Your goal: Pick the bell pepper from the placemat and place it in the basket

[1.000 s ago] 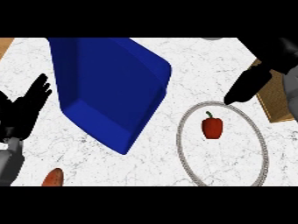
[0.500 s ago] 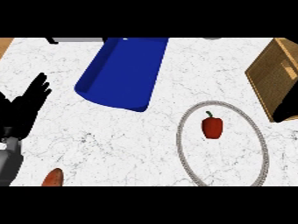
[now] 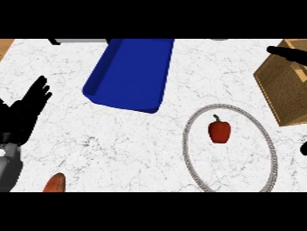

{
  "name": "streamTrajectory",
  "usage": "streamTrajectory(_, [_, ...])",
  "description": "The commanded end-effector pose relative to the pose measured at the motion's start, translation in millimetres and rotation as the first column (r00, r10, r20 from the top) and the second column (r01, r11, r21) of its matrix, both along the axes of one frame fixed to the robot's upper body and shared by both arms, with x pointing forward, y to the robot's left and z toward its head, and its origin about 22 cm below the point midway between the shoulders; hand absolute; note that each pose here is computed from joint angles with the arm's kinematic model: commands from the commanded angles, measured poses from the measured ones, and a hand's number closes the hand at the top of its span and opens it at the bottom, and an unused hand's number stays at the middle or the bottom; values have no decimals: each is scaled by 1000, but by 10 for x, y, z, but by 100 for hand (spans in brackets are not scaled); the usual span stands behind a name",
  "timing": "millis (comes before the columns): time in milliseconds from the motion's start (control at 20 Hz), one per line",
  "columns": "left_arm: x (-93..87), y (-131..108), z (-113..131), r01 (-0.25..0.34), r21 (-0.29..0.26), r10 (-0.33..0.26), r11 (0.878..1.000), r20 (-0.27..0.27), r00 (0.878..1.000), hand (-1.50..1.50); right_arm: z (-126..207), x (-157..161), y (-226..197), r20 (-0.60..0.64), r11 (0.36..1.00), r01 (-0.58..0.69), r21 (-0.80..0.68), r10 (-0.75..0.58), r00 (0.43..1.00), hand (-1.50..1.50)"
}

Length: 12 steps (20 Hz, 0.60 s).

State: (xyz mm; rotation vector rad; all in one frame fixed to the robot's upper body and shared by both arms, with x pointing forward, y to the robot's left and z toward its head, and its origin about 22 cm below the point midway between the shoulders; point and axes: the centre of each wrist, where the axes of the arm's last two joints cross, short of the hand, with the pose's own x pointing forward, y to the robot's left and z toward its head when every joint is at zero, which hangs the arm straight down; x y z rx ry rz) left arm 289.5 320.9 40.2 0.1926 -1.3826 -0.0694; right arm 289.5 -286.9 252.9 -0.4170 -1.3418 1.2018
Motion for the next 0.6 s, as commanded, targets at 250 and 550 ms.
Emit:
streamTrajectory(250, [-126,138,-36,7,-10,-7,1000,-11,1000,0,-815,-127,56,62,998,5,58,-9,998,-150])
streamTrajectory(550, [-16,29,66,28,-16,-28,999,-1,1000,0,-1508,91,162,96,991,24,135,-37,995,-150])
